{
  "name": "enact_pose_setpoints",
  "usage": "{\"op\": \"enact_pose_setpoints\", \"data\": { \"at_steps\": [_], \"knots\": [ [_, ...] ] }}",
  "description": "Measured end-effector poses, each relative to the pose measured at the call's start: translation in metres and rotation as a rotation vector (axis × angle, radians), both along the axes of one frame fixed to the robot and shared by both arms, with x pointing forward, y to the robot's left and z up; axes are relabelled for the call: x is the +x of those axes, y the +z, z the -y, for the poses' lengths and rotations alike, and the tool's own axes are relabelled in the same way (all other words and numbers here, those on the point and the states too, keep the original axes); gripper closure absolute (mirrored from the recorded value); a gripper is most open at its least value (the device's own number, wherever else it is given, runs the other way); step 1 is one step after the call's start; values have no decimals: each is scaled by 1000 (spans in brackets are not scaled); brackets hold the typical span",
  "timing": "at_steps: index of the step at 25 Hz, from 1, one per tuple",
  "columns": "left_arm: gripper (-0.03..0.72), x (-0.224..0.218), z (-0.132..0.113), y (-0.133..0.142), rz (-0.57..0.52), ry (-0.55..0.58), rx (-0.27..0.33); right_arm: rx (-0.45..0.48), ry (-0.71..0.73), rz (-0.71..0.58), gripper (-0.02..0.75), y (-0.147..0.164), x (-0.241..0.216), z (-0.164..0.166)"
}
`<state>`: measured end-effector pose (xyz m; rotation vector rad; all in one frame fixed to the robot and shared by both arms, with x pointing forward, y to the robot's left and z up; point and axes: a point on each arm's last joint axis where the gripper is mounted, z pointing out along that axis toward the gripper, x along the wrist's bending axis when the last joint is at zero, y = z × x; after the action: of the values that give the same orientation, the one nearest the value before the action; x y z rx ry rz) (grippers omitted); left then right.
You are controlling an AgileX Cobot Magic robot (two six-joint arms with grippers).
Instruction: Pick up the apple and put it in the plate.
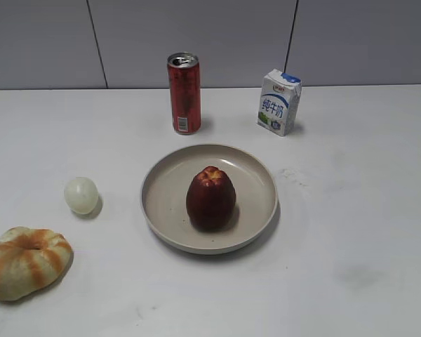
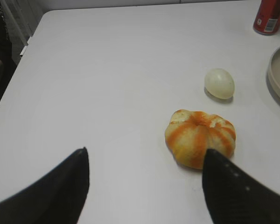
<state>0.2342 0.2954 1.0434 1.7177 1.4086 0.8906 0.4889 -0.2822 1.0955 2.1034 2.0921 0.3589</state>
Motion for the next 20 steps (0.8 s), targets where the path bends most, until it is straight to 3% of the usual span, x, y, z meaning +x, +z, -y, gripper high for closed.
{"op": "enact_pose_setpoints", "data": {
  "at_steps": [14,20],
  "knots": [
    [116,0,0,0,0,0,0,20,-6,169,165,-48,-148,6],
    [116,0,0,0,0,0,0,31,-2,369,165,-52,-189,8]
  ]
}}
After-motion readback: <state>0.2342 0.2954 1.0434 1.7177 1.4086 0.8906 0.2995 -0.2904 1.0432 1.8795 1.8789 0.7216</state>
